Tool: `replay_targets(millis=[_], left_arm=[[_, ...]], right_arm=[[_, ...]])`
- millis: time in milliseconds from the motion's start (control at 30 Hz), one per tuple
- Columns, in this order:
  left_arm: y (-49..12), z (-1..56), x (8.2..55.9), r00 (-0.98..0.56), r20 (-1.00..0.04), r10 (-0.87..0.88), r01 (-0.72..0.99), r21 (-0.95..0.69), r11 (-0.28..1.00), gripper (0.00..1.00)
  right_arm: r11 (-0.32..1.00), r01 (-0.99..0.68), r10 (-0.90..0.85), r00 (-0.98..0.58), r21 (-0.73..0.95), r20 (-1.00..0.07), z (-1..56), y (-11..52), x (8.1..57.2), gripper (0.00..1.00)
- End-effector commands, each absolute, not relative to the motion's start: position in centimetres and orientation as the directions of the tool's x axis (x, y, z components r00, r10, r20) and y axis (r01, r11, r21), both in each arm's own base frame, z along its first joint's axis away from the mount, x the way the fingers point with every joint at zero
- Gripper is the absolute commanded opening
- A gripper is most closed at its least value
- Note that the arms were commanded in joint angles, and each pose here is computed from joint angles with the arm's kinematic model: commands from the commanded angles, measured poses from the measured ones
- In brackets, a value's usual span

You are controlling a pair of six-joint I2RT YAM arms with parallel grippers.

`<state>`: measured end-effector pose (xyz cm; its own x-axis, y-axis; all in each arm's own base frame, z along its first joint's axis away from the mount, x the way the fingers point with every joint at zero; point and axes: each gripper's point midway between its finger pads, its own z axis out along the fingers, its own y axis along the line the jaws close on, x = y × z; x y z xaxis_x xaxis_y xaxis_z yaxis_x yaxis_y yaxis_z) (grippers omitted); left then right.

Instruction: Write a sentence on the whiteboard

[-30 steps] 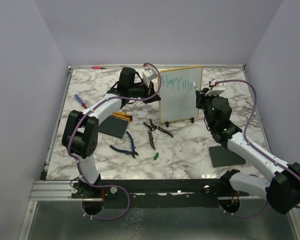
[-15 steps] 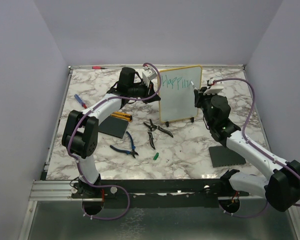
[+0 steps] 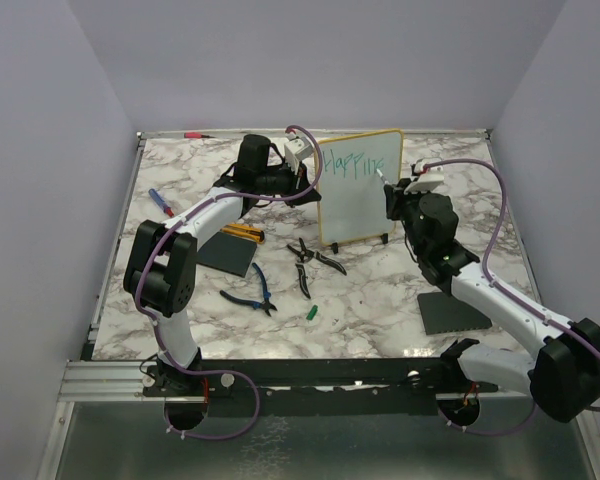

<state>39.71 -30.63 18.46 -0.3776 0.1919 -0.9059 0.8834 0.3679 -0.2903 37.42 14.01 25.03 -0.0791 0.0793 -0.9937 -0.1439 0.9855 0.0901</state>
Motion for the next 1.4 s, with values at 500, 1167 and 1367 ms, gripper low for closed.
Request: replay_targets(millis=[500, 1167, 1367], left_arm=[[-30.5, 20.0, 39.4, -0.315, -0.929, 0.195, 0.902, -0.229, 0.365, 0.0], [-30.5, 20.1, 39.4, -0.314, -0.929, 0.194, 0.903, -0.229, 0.363, 0.0], [-30.5, 20.1, 39.3, -0.314, -0.929, 0.194, 0.904, -0.23, 0.362, 0.0]], right_arm=[[0.997, -0.025, 0.075, -0.115, 0.078, -0.991, 23.6, 11.8, 37.4, 0.01], [0.997, -0.007, 0.076, 0.013, 0.076, -0.997, 28.4, 11.2, 37.8, 0.01], [0.997, -0.007, 0.076, 0.035, 0.076, -0.996, 29.1, 11.2, 38.1, 0.01]])
